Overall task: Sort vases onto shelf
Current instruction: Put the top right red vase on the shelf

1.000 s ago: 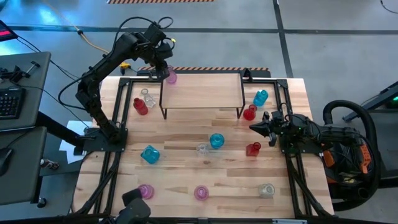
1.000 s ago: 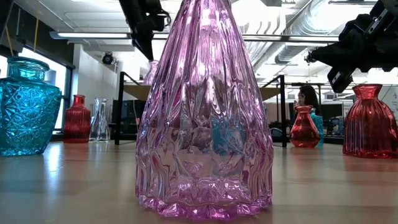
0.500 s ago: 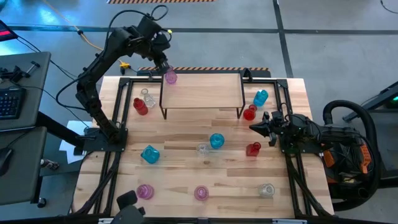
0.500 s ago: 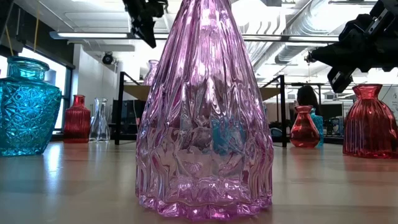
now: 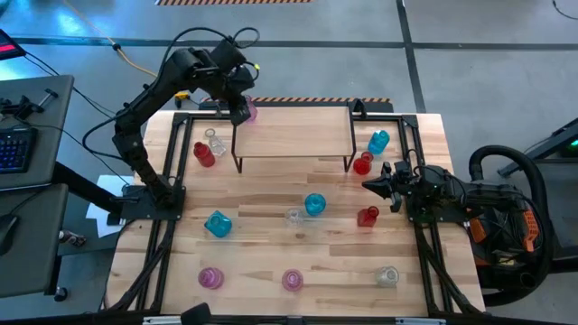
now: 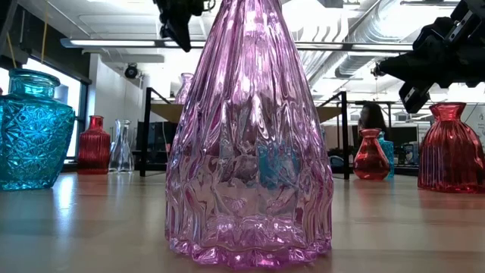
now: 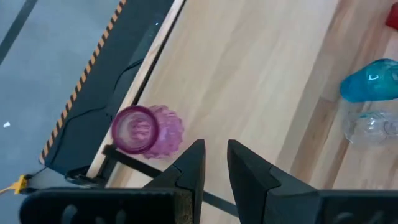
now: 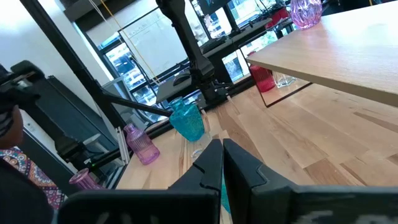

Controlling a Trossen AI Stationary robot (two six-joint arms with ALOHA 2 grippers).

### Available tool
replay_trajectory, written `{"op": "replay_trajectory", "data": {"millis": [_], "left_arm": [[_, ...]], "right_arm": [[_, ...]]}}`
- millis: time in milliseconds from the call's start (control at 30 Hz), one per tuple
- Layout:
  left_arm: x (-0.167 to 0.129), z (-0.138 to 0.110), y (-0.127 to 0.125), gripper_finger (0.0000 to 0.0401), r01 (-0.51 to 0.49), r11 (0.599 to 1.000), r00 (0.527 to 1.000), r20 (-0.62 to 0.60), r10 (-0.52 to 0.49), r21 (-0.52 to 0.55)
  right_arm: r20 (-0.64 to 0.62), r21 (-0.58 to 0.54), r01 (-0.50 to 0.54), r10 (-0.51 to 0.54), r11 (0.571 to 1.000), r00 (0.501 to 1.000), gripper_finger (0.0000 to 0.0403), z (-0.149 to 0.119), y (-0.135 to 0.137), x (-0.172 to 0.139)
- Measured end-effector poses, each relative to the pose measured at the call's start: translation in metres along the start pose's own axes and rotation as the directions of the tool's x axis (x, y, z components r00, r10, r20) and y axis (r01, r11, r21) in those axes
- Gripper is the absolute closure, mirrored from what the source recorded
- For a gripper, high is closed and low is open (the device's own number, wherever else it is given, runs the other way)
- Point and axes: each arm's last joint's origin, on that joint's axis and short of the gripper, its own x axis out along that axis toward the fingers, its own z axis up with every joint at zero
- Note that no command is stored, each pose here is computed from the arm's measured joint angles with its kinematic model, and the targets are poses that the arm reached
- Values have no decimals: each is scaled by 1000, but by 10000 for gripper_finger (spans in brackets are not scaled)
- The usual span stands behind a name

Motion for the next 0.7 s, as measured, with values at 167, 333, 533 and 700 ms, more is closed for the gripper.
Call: {"op": "replay_trajectory", "data": {"millis": [167, 333, 533, 700], "left_arm": [[1, 4, -23, 343, -17, 1000, 1000, -5, 17, 25], [1, 7, -45, 343, -25, 998, 1000, -4, 25, 56], [0, 8, -66, 343, 5, 995, 1000, 1, -5, 97], [-1, 7, -82, 343, 29, 990, 1000, -1, -29, 141]], "right_arm": [[0, 0, 0, 0, 1000, 1000, 402, 0, 0, 0], [0, 0, 0, 0, 1000, 1000, 402, 0, 0, 0], [0, 0, 0, 0, 1000, 1000, 402, 0, 0, 0], [0, 0, 0, 0, 1000, 1000, 402, 0, 0, 0]]}}
